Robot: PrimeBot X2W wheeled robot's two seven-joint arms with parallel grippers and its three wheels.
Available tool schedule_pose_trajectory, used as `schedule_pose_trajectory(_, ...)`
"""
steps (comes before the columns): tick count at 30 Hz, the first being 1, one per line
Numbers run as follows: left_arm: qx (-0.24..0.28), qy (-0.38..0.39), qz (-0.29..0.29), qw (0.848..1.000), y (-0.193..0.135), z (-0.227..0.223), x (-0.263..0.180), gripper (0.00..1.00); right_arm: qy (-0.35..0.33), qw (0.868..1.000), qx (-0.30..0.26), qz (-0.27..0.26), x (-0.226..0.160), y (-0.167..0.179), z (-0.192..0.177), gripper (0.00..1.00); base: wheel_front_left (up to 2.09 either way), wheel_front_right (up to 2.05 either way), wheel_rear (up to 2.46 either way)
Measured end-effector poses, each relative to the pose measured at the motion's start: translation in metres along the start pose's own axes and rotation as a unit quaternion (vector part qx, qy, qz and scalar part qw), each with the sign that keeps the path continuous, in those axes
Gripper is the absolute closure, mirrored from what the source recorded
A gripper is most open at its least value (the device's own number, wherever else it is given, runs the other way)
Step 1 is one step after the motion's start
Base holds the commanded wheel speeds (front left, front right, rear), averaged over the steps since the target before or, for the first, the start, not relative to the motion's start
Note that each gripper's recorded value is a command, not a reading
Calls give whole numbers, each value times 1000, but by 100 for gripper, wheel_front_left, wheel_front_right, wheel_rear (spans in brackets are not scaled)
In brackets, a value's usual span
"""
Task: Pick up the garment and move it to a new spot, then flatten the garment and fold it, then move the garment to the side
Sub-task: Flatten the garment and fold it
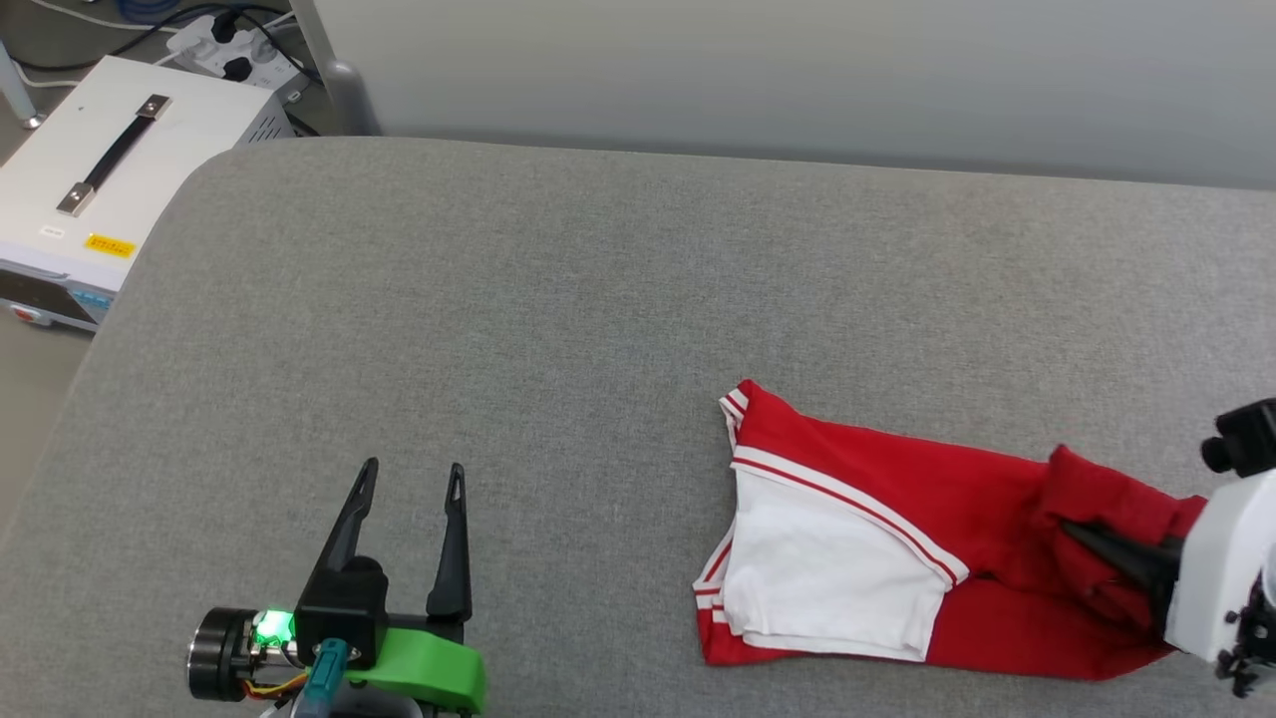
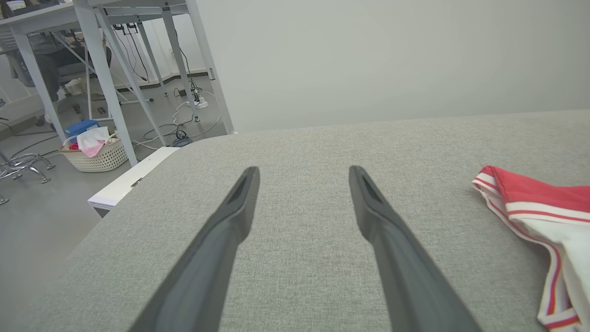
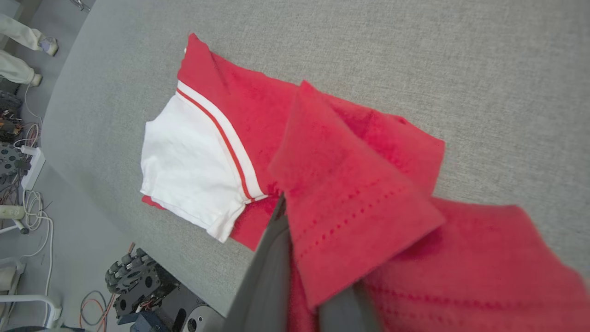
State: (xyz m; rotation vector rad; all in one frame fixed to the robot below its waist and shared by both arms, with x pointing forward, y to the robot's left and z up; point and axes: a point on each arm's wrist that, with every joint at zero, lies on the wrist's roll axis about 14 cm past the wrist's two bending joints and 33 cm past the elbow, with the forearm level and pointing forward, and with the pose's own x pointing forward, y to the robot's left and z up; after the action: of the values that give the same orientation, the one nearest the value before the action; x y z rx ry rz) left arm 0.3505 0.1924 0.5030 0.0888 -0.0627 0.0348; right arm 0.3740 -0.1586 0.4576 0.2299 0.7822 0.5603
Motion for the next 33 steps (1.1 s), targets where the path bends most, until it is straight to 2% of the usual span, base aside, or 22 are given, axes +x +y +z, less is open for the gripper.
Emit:
schedule_pose_trajectory(13, -5, 13, 7, 1000, -2, -8, 5, 0, 35, 994, -74, 78, 69, 67, 10, 100, 0, 0, 0)
schedule_pose_trajectory(20, -6, 20, 10, 1000, -1, -13, 8, 0, 35, 993, -94, 65, 102, 68, 10, 100, 0, 0, 0)
schedule_pose_trajectory(26, -8, 20, 13, 1000, -1, -13, 12, 0, 57, 991, -102, 63, 123, 70, -10, 100, 0, 0, 0)
schedule_pose_trajectory(27, -9, 20, 14, 1000, -1, -13, 12, 0, 59, 991, -103, 63, 124, 70, -11, 92, 0, 0, 0)
schedule_pose_trajectory(28, -9, 20, 14, 1000, -1, -13, 12, 0, 57, 991, -108, 63, 124, 70, -11, 64, 0, 0, 0)
schedule_pose_trajectory(29, -10, 19, 14, 1000, -1, -12, 12, 0, 52, 990, -114, 63, 123, 71, -10, 0, 0, 0, 0)
schedule_pose_trajectory(33, -10, 14, 17, 1000, 0, -9, 10, 0, 4, 988, -138, 74, 114, 79, 5, 0, 0, 0, 0)
